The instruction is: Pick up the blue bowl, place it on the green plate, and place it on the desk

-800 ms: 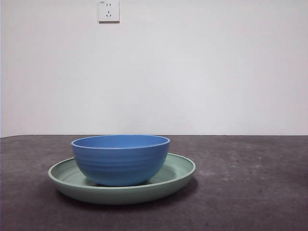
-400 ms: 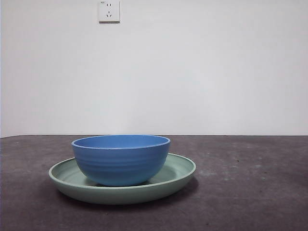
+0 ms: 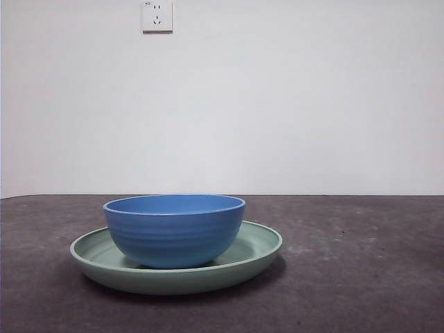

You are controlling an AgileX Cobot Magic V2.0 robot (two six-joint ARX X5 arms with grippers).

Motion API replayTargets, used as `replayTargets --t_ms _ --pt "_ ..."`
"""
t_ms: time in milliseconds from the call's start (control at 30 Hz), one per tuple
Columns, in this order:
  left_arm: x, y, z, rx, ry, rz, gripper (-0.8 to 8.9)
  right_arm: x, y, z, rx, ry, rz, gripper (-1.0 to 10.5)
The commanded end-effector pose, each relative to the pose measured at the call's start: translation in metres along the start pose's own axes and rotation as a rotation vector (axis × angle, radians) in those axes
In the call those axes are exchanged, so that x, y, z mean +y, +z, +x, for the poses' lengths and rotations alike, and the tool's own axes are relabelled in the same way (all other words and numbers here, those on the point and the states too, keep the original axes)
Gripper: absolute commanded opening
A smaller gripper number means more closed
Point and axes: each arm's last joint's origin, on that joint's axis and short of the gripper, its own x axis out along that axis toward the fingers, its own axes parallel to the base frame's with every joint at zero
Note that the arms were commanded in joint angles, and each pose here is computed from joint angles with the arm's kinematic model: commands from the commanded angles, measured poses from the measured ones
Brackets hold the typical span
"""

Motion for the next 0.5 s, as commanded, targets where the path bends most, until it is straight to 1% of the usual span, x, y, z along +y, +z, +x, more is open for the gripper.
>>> replayTargets --t_ms 33,100,167,200,233,267,367,500 --pt "0.001 -0.007 0.002 0.026 0.007 0.015 0.24 0.002 0.002 0.000 -0.009 0.010 0.002 0.4" --pt "0.001 -0.007 0.002 0.027 0.007 0.015 0.24 0.001 0.001 -0.001 -0.021 0.013 0.002 0.4" --pt "0.001 -0.007 0.002 0.026 0.007 0.015 0.24 -0.002 0.000 -0.005 -0.050 -0.010 0.021 0.4" --pt "0.001 -0.007 0.002 0.027 0.007 0.015 0.24 -0.004 -0.001 -0.007 -0.062 -0.008 0.011 0.4" --pt "0.001 -0.007 0.002 0.027 0.007 0.015 0.24 -0.007 -0.002 -0.007 -0.080 -0.025 -0.009 0.4" --pt "0.001 -0.007 0.002 0.027 0.007 0.015 0.24 -0.011 -0.004 -0.007 -0.119 -0.042 -0.005 0.4" --pt "0.001 -0.007 0.002 0.027 0.007 0.015 0.24 -0.028 -0.015 0.002 -0.298 -0.106 0.014 0.4" --pt "0.001 -0.007 0.002 0.027 0.007 0.015 0.24 -0.057 -0.050 0.027 -0.573 -0.239 0.054 0.4"
